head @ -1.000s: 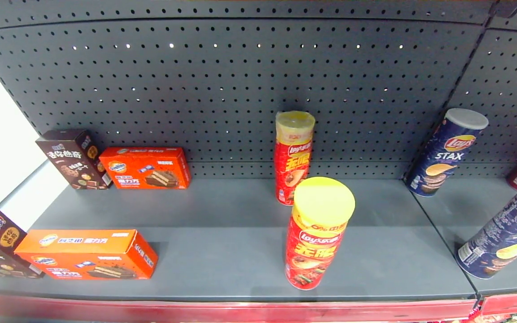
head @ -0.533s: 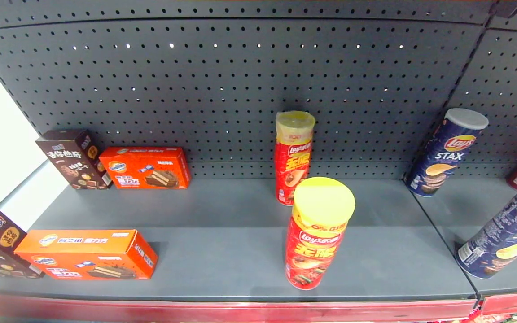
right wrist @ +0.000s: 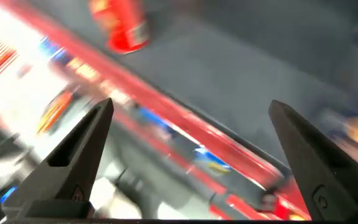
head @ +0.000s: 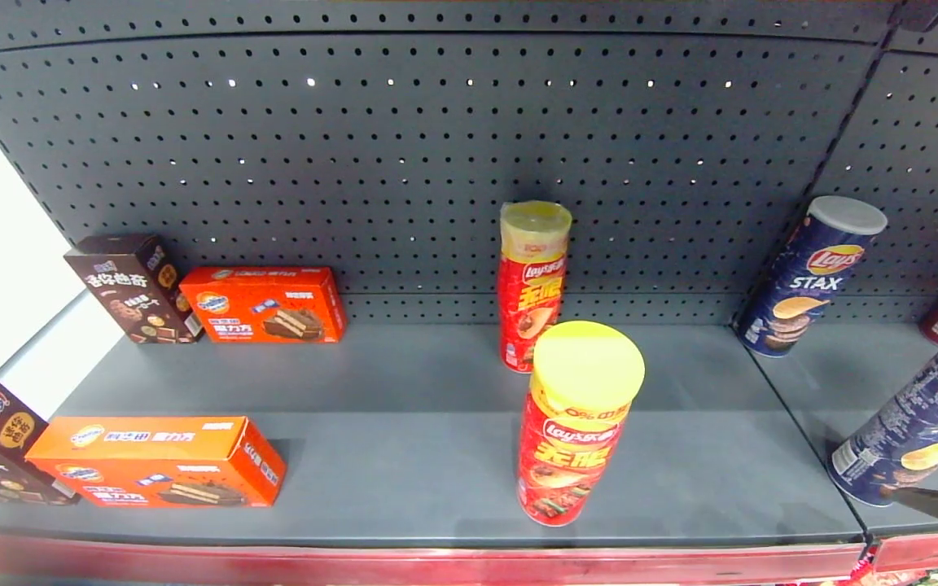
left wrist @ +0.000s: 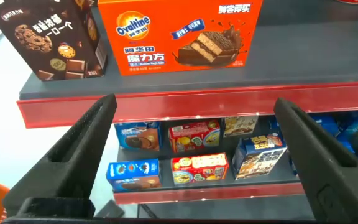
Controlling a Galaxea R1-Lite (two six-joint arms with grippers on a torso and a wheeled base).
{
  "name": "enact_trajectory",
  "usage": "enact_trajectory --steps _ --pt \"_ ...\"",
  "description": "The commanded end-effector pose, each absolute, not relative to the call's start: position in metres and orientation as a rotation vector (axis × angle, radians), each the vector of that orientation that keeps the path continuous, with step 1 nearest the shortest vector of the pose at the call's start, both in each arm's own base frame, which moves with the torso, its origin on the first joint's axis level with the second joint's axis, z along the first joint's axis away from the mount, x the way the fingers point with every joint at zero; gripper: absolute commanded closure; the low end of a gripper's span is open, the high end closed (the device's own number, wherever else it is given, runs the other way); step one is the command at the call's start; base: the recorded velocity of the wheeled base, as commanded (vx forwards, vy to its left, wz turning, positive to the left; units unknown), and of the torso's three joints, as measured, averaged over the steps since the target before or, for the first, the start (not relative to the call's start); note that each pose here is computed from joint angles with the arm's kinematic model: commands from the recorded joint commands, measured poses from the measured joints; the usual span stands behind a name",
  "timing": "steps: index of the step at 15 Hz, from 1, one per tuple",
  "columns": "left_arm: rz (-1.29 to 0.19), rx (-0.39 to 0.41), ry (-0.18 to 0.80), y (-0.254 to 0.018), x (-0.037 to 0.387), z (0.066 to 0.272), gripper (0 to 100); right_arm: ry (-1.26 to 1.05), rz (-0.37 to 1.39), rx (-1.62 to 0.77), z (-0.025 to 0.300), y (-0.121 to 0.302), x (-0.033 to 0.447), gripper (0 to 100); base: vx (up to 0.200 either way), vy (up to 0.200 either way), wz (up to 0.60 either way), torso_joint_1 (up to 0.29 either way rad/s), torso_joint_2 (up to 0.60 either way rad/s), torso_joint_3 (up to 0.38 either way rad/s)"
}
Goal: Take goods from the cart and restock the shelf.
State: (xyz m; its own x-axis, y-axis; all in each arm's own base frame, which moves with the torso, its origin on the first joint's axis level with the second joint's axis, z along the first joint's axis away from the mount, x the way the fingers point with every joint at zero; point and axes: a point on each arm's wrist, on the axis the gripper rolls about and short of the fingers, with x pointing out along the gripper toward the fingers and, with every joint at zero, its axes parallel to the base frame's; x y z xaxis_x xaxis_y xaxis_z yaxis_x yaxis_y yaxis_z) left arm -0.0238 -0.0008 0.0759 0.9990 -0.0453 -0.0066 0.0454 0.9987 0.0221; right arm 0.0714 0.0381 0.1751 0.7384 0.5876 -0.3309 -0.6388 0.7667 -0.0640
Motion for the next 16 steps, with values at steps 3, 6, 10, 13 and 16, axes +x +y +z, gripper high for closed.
enact_trajectory --steps 3,6,10,13,16 --pt "-0.046 0.021 0.01 -0.001 -0.024 0.076 0 0.426 0.761 -0.253 0.175 0.089 0.126 0 0.0 0.0 0.0 0.0 0.0 0.0" --pt "-0.046 0.02 0.007 -0.001 -0.023 0.076 0 0.444 0.73 -0.267 0.181 0.105 0.15 0 0.0 0.0 0.0 0.0 0.0 0.0" --pt "-0.046 0.02 0.007 -0.001 -0.023 0.076 0 0.458 0.705 -0.279 0.183 0.118 0.17 0 0.0 0.0 0.0 0.0 0.0 0.0" --pt "-0.046 0.02 0.007 -0.001 -0.023 0.076 0 0.467 0.699 -0.283 0.184 0.13 0.187 0 0.0 0.0 0.0 0.0 0.0 0.0" --pt "-0.046 0.02 0.007 -0.001 -0.023 0.076 0 0.468 0.702 -0.286 0.185 0.14 0.201 0 0.0 0.0 0.0 0.0 0.0 0.0"
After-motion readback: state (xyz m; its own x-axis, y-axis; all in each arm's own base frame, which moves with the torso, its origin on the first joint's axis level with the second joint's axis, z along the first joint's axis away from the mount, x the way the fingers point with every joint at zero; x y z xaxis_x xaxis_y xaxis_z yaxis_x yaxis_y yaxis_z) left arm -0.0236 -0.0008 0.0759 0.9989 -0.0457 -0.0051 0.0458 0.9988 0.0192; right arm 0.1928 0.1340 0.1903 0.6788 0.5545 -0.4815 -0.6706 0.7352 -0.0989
